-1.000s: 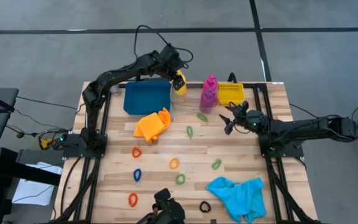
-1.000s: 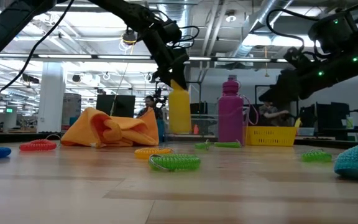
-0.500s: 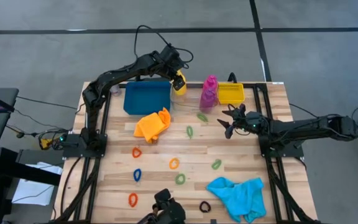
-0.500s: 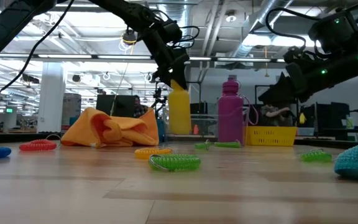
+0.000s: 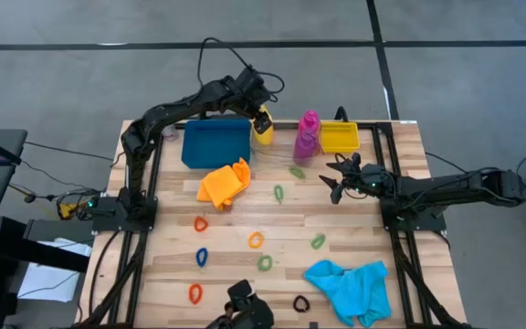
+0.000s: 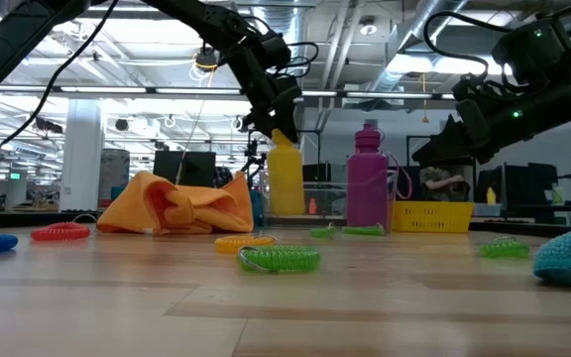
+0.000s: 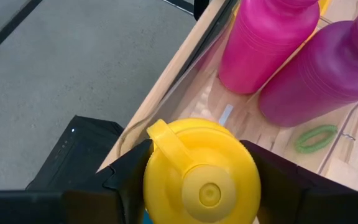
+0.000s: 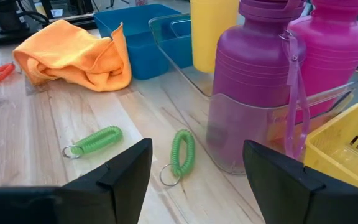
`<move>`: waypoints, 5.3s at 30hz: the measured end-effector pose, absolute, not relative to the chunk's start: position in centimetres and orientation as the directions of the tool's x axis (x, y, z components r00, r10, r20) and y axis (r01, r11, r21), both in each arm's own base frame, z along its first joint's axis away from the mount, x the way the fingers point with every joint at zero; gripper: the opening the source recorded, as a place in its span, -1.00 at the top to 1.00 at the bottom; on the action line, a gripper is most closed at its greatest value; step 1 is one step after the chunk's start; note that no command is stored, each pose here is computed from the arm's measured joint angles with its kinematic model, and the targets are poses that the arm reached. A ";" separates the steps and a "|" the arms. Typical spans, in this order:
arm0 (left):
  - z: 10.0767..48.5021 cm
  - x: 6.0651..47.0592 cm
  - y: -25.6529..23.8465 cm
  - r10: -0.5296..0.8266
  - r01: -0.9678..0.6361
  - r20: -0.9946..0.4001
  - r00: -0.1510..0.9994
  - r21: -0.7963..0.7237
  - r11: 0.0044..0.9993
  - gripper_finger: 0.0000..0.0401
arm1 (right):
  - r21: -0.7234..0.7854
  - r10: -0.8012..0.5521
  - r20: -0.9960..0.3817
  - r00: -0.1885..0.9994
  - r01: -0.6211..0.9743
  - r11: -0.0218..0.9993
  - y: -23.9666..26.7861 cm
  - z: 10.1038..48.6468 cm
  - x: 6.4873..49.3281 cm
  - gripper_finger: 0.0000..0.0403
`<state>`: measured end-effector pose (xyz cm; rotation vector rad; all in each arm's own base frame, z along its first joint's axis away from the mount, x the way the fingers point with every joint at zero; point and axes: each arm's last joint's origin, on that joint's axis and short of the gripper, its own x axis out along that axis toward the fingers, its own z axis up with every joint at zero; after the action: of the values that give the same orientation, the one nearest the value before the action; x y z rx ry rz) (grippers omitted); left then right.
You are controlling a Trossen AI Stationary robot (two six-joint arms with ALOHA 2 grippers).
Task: Pick & Place Sports Items
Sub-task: Put the yellow tumbler into the transparent bin, then adjust the transparent bin to align with the other bins, then put the green spring keychain into the yellow bin
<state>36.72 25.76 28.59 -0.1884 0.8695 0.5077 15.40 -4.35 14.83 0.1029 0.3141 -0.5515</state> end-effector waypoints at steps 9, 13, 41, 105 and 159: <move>25.9 36.7 25.7 0.341 -0.497 -0.778 0.528 0.043 0.867 -0.23 | 0.012 -0.499 -0.320 0.805 0.531 0.848 -4.4 14.8 15.4 -0.21; 25.7 36.7 25.7 0.346 -0.499 -0.776 0.528 0.047 0.865 -0.20 | 0.012 -0.499 -0.320 0.805 0.530 0.848 -4.4 14.8 15.4 -0.21; 30.0 35.7 23.1 0.378 -0.485 -0.732 0.567 0.074 0.871 -0.10 | 0.010 -0.502 -0.321 0.803 0.533 0.846 -4.4 14.8 15.4 -0.21; 12.0 46.6 10.8 0.524 -0.502 -0.293 0.800 0.151 0.852 1.00 | 0.011 -0.502 -0.320 0.804 0.533 0.846 -4.4 14.8 15.4 -0.21; 20.6 42.3 4.5 0.238 -0.217 -0.543 0.805 0.104 0.971 0.28 | 0.015 -0.498 -0.320 0.806 0.530 0.848 -4.3 14.8 15.4 -0.21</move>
<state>42.30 4.49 20.59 0.0371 0.5861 0.2440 15.41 -4.32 14.84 0.1057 0.3129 -0.5513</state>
